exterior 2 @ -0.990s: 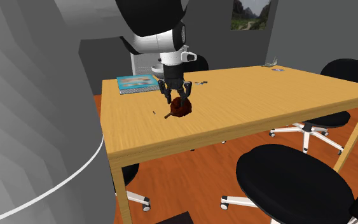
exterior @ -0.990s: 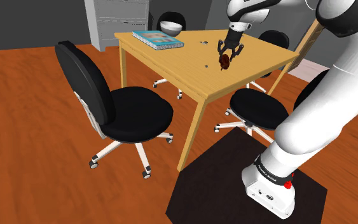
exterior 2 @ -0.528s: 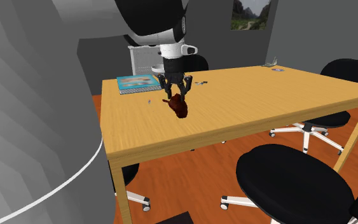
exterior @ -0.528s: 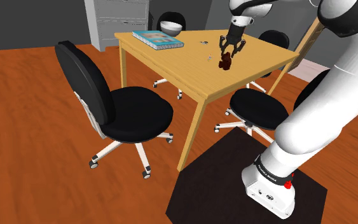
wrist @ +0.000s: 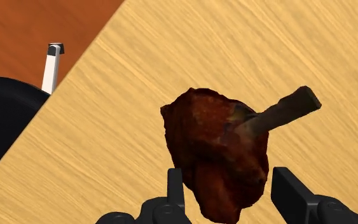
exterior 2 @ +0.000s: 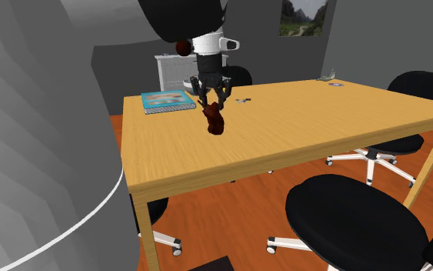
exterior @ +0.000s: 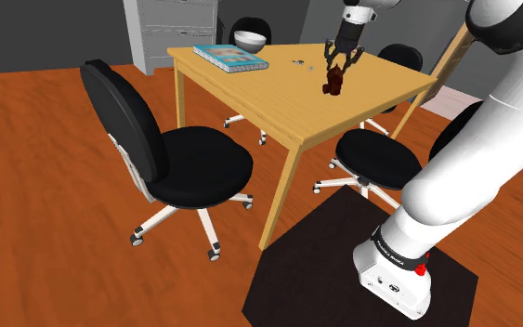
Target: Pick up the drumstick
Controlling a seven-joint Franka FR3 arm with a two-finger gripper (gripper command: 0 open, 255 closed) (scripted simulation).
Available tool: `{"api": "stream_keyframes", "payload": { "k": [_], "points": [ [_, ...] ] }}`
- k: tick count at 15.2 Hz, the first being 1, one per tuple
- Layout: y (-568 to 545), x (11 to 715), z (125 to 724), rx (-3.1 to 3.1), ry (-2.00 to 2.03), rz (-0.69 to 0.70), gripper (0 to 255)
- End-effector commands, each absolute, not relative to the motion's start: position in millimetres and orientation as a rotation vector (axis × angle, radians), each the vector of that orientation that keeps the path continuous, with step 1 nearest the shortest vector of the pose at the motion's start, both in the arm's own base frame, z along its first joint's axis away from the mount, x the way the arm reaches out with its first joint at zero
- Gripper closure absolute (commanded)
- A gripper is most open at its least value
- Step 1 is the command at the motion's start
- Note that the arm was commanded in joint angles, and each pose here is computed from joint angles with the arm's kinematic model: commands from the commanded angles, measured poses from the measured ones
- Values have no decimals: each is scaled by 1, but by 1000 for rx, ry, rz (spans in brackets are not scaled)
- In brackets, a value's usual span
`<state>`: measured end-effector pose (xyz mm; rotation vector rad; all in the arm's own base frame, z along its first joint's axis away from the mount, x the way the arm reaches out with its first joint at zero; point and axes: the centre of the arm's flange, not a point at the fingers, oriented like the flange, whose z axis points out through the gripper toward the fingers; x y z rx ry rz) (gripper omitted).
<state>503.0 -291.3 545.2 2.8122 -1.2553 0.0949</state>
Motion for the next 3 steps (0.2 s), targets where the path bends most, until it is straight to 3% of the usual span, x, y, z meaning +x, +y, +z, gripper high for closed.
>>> {"api": "stream_keyframes", "payload": {
  "k": [1, 3],
  "points": [
    [-291, 503, 556, 2812, -1255, 95, 255],
    [-291, 503, 556, 2812, -1255, 95, 255]
  ]
}}
